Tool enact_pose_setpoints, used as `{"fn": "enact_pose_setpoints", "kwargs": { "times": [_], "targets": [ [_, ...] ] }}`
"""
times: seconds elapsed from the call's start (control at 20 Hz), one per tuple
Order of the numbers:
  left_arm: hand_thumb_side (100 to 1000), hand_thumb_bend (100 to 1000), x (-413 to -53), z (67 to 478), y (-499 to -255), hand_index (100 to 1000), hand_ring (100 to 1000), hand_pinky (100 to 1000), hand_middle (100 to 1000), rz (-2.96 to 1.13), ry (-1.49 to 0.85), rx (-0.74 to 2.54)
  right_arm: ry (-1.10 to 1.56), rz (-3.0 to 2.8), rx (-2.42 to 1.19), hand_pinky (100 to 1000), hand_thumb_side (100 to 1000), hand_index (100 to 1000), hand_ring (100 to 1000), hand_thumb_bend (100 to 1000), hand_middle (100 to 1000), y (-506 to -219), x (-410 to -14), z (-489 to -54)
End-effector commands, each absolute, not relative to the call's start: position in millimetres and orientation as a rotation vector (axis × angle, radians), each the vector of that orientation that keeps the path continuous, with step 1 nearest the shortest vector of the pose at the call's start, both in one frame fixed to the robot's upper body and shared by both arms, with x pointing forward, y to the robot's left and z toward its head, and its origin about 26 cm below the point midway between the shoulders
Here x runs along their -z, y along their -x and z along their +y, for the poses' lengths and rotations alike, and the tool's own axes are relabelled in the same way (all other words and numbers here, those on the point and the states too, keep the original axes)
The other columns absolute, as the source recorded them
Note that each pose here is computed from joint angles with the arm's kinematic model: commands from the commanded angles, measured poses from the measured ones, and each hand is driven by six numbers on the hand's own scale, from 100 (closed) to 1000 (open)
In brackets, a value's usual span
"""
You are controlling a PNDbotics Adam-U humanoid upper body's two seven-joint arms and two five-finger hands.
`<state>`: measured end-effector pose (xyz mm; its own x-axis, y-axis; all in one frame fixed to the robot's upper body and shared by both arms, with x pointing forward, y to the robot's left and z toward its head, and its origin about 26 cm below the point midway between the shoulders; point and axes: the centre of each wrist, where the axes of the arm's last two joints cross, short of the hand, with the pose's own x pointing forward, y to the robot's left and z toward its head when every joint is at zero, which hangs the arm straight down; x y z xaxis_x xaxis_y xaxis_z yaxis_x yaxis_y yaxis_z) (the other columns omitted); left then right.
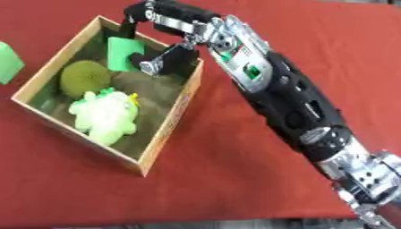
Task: Pick up objects on the table and place them in the box.
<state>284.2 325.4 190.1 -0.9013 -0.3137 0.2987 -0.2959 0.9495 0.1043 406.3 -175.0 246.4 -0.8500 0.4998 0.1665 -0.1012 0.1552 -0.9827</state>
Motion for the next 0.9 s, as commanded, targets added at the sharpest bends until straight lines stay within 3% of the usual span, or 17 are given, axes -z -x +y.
{"fn": "enact_pose_setpoints", "kwargs": {
  "times": [0.05, 0.1, 0.2, 0.4, 0.9],
  "targets": [
    [697, 100, -199, 325, -282, 888, 928, 866, 803, -2.815, -0.45, 0.11, 0.408, -2.022, -1.81, 993, 203, 953, 1000, 100, 681, -401, -261, -177],
    [697, 100, -198, 325, -282, 888, 928, 866, 803, -2.814, -0.45, 0.11, 0.411, -2.035, -1.831, 1000, 199, 1000, 1000, 100, 767, -399, -263, -177],
    [697, 100, -198, 325, -282, 889, 928, 866, 803, -2.813, -0.451, 0.109, 0.432, -2.076, -1.877, 1000, 213, 1000, 1000, 100, 814, -395, -269, -178],
    [698, 100, -198, 325, -282, 890, 929, 866, 804, -2.81, -0.45, 0.108, 0.476, -2.131, -1.913, 1000, 118, 1000, 1000, 100, 815, -389, -275, -179],
    [698, 100, -197, 325, -281, 891, 929, 867, 803, -2.809, -0.451, 0.105, 0.401, -2.168, -1.833, 1000, 143, 1000, 1000, 100, 786, -383, -281, -181]
  ]
}}
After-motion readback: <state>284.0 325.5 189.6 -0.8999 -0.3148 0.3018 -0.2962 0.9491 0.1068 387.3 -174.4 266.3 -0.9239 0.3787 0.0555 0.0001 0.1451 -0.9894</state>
